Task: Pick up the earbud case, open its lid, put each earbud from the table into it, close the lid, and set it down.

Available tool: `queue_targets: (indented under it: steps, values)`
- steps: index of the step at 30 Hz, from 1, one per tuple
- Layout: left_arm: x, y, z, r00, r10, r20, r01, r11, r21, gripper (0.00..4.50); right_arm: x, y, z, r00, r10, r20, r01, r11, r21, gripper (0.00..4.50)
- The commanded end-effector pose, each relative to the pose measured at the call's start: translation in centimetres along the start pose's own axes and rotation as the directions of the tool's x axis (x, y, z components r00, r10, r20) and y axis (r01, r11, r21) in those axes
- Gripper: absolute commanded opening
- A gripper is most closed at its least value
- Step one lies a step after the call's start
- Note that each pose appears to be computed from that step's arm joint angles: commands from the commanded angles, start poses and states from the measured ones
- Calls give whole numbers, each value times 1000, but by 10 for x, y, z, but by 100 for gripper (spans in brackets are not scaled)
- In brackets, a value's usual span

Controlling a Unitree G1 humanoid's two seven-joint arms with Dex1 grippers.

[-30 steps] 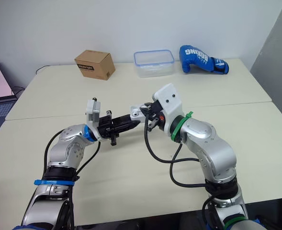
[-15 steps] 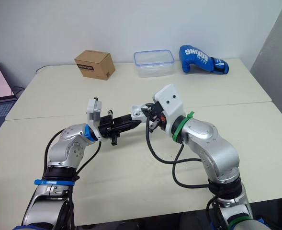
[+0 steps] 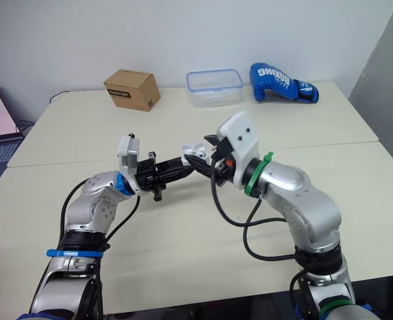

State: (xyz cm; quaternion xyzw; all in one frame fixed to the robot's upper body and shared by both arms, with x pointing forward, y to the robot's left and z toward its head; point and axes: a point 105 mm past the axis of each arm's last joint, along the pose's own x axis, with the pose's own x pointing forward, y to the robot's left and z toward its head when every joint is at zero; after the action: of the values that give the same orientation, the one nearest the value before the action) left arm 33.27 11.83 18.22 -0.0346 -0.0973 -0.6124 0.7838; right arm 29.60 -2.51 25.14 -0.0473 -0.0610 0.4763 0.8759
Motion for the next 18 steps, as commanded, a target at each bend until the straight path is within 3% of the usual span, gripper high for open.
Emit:
queue_targets:
  steps: [1,3,10,18]
  values:
    - [-2,-4,10,999,-28,15,28,999,33,72,-6,-5,22,997,63,35,-65,997,46,302]
    - [-2,-6,10,999,-34,14,33,999,31,72,-6,-11,28,997,69,32,-70,997,41,256]
    - [-4,-13,14,998,-55,13,54,998,25,72,6,-38,29,994,98,-52,-100,994,-33,2]
    - [-6,-21,17,998,-67,11,66,998,12,72,22,-42,-4,962,200,-186,-220,971,-95,2]
